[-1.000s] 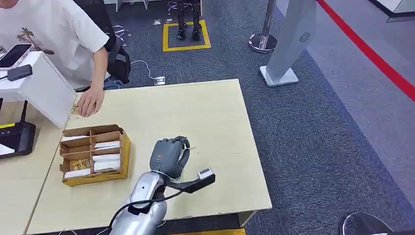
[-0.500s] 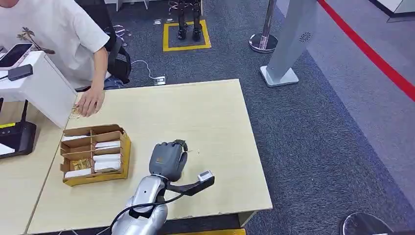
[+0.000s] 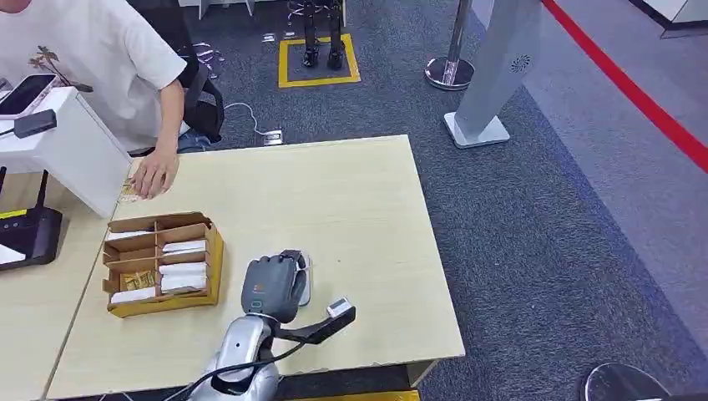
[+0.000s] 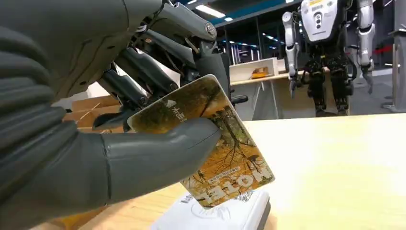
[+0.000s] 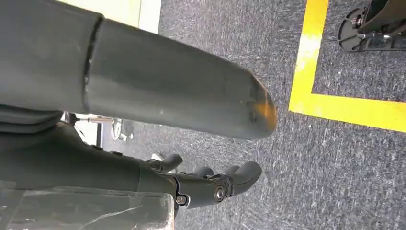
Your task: Pass the card to the sensor for recognition and then transmit it.
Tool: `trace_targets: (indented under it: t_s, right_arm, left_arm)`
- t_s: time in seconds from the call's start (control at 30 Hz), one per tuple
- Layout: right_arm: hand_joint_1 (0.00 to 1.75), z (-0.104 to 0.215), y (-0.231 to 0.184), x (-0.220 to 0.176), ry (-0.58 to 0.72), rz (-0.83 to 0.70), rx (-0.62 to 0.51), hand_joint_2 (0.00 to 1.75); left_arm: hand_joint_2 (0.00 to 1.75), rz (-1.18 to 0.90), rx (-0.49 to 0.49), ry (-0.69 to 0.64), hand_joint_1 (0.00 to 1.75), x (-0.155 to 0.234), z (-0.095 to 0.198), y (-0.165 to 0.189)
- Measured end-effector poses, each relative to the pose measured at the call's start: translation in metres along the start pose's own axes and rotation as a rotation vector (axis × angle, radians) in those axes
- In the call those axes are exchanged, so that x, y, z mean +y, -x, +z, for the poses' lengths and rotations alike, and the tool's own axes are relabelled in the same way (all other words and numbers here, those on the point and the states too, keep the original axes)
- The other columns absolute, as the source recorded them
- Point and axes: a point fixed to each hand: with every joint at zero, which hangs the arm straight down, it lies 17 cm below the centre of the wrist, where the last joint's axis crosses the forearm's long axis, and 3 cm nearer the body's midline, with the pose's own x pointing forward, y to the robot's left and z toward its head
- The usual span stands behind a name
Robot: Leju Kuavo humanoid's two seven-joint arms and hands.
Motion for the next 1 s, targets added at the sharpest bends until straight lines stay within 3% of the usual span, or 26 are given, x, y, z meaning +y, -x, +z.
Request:
trace_targets:
  t_s: [1.0]
  right_arm:
    - [0.00, 0.000, 0.002, 0.000, -0.002, -0.015, 0.012, 0.00]
  left_arm:
    - [1.75, 0.006, -0.051, 0.091, 1.75, -0.040, 0.016, -0.005]
